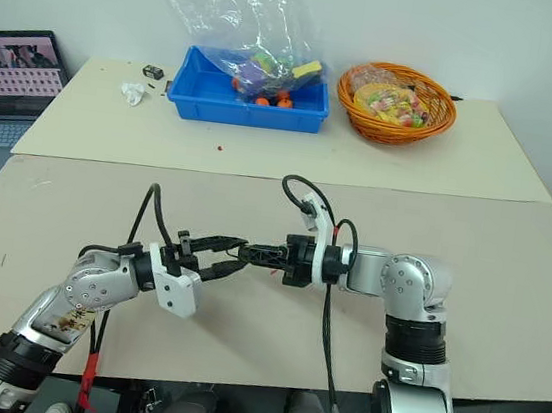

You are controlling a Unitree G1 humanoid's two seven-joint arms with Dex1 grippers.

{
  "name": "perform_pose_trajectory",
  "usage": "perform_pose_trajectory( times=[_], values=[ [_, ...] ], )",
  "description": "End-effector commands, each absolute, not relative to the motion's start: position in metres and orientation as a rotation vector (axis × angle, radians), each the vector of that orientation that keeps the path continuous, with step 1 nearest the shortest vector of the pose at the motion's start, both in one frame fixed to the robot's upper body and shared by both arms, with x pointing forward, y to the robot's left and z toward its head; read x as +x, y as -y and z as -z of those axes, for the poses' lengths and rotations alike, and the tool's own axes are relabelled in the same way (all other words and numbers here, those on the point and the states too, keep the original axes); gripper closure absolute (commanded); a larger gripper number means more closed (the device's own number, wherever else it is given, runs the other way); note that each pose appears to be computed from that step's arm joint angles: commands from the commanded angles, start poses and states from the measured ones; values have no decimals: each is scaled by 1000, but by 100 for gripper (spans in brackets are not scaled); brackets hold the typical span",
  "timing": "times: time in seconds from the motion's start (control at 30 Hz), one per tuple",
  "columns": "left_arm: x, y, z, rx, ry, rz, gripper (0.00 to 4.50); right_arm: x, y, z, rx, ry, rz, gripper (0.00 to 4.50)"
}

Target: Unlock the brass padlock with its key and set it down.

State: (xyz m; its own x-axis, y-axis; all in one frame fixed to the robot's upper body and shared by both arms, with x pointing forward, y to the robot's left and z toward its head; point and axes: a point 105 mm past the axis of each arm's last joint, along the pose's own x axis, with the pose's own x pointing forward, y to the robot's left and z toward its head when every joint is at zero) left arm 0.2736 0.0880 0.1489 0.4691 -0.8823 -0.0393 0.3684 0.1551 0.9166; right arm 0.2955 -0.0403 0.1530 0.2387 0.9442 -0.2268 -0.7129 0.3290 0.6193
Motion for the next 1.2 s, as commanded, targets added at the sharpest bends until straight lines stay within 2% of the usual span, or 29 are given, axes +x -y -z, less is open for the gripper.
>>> perform_pose_trajectory(
  times=[0.03, 0.1, 0.13, 0.27, 0.37, 0.5, 0.6, 0.77, 0.83, 0.93, 1.2],
  values=[
    [271, -86, -162, 1053, 642, 949, 102, 296, 43, -160, 438, -602, -1194, 436],
    [272, -88, -162, 1067, 636, 936, 20, 300, 48, -156, 428, -609, -1172, 436],
    [273, -89, -163, 1068, 634, 930, 0, 302, 50, -155, 424, -611, -1164, 436],
    [273, -98, -168, 1013, 597, 904, 0, 315, 64, -151, 396, -603, -1105, 436],
    [265, -98, -171, 831, 551, 954, 0, 317, 68, -155, 374, -586, -1114, 436],
    [252, -94, -166, 553, 400, 1071, 0, 313, 65, -161, 332, -564, -1153, 436],
    [251, -94, -158, 477, 301, 1116, 66, 308, 60, -167, 307, -544, -1195, 436],
    [248, -92, -152, 272, 123, 1166, 257, 298, 53, -176, 284, -517, -1256, 436],
    [247, -92, -151, 257, 94, 1181, 316, 296, 53, -177, 284, -515, -1266, 436],
    [245, -92, -152, 268, 98, 1183, 435, 295, 54, -175, 283, -519, -1264, 436],
    [245, -94, -155, 247, 97, 1171, 444, 288, 60, -167, 264, -530, -1283, 436]
  ],
)
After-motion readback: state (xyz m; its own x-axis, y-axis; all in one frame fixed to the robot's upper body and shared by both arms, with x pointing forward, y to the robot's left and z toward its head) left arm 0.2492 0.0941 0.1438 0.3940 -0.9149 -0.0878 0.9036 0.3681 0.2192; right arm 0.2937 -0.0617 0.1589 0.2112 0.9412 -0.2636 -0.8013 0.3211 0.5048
